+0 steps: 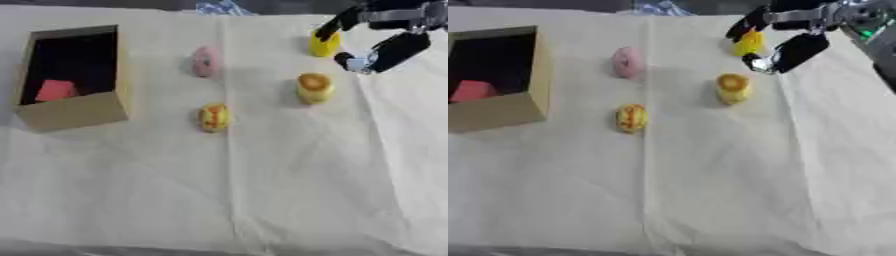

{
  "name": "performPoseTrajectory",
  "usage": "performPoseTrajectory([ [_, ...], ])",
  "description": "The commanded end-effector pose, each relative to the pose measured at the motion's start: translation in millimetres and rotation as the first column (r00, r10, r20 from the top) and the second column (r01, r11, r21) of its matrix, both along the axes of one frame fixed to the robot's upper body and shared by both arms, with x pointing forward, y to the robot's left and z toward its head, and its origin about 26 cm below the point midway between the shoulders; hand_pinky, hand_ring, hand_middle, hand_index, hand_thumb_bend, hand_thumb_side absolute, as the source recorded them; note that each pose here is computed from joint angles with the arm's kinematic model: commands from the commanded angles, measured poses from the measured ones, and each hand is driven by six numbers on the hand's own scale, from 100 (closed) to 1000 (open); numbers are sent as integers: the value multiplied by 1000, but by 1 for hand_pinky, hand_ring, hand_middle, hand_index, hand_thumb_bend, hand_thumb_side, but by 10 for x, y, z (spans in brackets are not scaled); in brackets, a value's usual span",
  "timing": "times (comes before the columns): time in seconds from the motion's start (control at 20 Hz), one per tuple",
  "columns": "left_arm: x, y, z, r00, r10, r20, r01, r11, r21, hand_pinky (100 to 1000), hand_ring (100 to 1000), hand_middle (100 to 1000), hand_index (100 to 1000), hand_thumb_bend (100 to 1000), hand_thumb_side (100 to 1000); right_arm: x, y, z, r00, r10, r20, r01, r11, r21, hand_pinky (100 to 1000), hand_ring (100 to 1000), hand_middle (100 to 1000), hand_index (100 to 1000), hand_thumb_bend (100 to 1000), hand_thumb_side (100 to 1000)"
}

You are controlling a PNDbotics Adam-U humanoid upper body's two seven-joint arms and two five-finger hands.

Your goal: Pick up objects on the table and place them in the box.

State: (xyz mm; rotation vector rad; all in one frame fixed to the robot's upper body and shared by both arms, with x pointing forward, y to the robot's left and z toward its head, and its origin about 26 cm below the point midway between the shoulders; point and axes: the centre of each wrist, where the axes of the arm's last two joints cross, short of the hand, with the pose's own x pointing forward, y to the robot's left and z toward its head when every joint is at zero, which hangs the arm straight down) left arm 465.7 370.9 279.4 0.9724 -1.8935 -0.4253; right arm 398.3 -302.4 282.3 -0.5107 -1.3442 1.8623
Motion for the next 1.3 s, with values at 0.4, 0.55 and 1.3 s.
performPoseTrajectory([
  [0.4, -25, 17, 173, 999, -2, 40, 2, 1000, 4, 820, 779, 774, 931, 718, 826, 64, -53, -58, 998, -50, 24, 51, 997, -66, 956, 980, 868, 942, 208, 448],
  [0.55, -16, 3, 161, 999, -4, 38, 4, 1000, 1, 819, 779, 773, 930, 720, 826, 93, -53, -139, 998, -54, 25, 56, 995, -86, 957, 983, 872, 942, 230, 441],
  [1.3, 10, -46, 137, 999, -15, 41, 15, 1000, -8, 818, 778, 770, 928, 708, 824, 255, -243, -385, 989, -142, 31, 144, 984, -102, 959, 985, 880, 946, 255, 441],
])
